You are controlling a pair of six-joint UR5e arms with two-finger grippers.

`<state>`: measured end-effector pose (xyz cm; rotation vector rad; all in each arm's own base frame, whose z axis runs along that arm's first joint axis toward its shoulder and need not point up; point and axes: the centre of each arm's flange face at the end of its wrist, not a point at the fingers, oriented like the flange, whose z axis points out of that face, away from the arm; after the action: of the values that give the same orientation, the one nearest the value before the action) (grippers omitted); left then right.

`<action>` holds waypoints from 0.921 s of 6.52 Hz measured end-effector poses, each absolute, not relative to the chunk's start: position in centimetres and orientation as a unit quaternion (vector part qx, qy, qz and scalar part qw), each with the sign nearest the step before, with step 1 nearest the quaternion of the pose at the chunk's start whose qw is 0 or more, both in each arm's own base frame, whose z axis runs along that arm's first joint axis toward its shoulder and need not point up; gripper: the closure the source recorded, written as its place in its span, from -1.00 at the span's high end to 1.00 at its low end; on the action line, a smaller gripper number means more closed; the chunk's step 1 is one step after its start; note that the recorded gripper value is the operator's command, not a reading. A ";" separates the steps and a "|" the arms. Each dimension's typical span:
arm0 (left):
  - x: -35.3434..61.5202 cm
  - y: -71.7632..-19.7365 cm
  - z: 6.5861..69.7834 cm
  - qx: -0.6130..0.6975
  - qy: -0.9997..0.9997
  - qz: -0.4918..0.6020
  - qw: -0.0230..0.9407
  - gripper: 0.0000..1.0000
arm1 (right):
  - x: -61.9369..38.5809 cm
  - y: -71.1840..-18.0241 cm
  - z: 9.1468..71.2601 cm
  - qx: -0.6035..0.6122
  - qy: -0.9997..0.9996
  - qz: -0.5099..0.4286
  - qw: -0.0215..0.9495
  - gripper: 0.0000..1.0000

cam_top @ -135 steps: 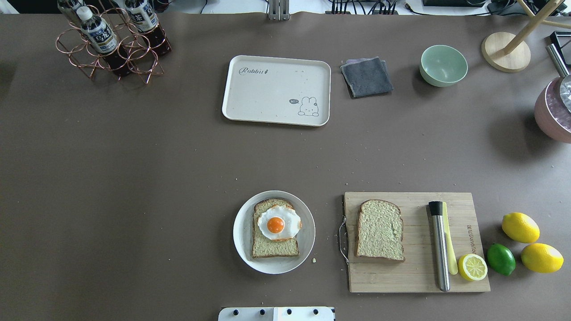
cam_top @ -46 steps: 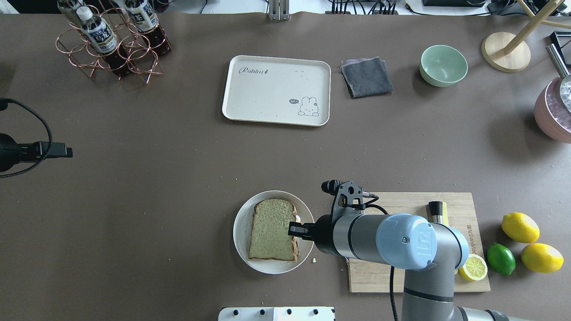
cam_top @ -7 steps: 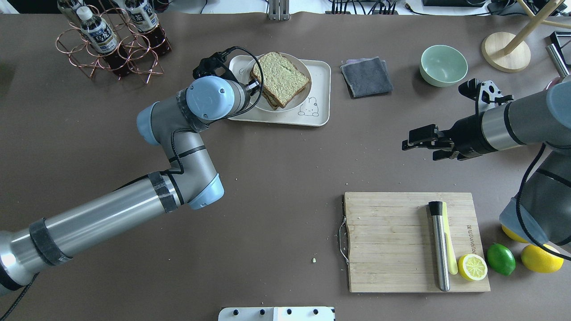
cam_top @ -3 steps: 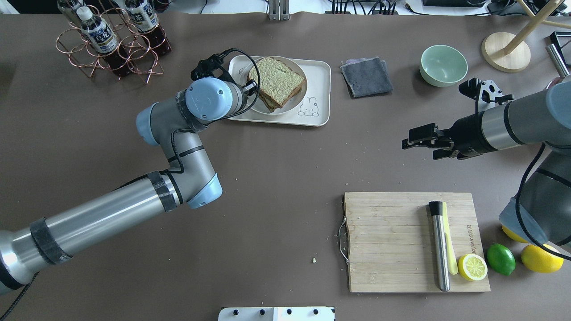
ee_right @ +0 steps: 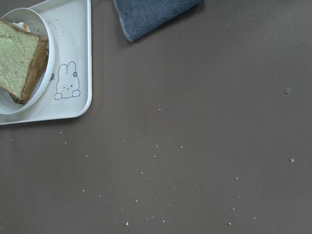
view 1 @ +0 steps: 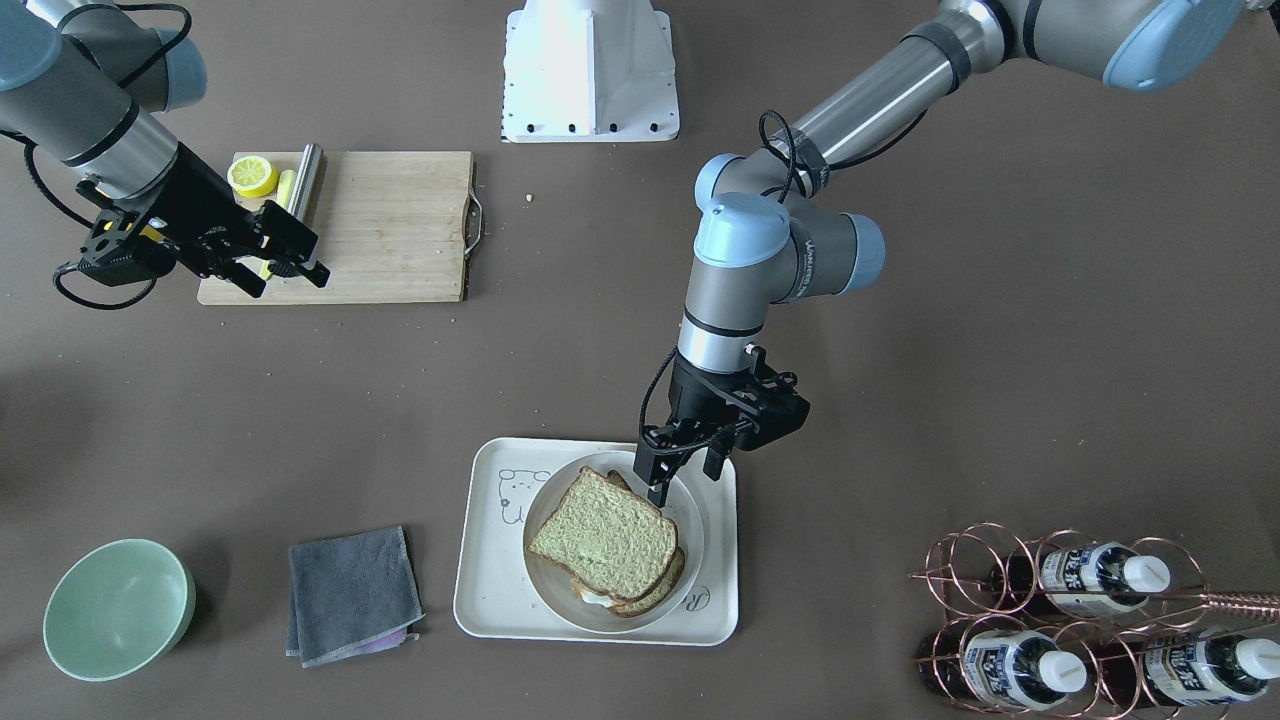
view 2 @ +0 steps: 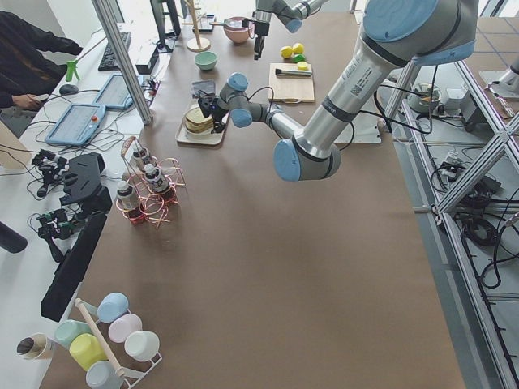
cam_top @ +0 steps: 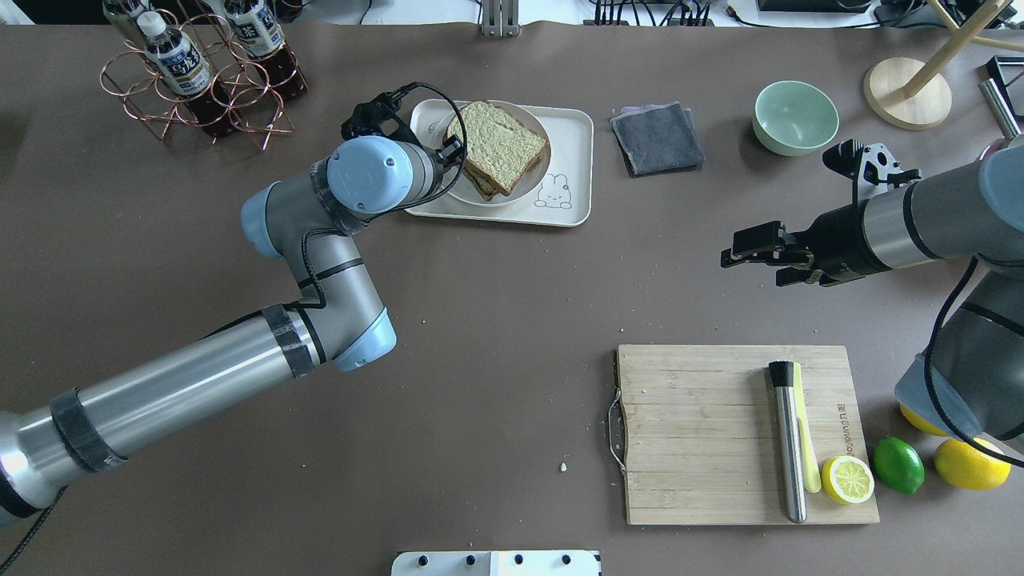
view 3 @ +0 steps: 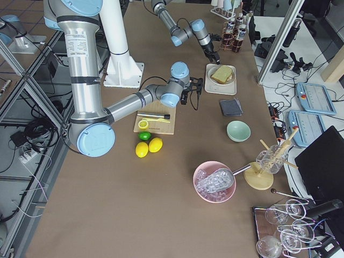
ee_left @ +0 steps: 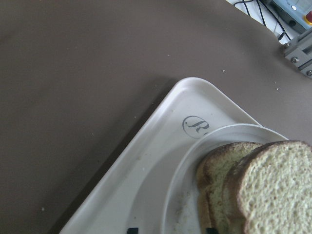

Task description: Make sandwich and place on tray

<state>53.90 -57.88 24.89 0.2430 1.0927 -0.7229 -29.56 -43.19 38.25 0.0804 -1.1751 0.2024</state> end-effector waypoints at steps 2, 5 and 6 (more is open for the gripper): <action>48.0 -53.4 26.1 0.121 0.499 -0.288 0.809 0.94 | -28.1 -44.4 38.5 0.048 -0.548 0.103 0.829 0.99; 38.2 -47.5 22.0 0.156 0.407 -0.198 0.878 0.94 | -21.8 -48.2 42.4 0.081 -0.478 0.066 0.872 0.99; 34.9 -48.1 22.8 0.166 0.377 -0.163 0.896 0.95 | -18.6 -49.5 44.1 0.090 -0.439 0.038 0.893 0.99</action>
<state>34.91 -48.07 22.80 0.3436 0.7818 -0.3382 -18.58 -49.50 44.13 0.1857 -0.9105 0.0797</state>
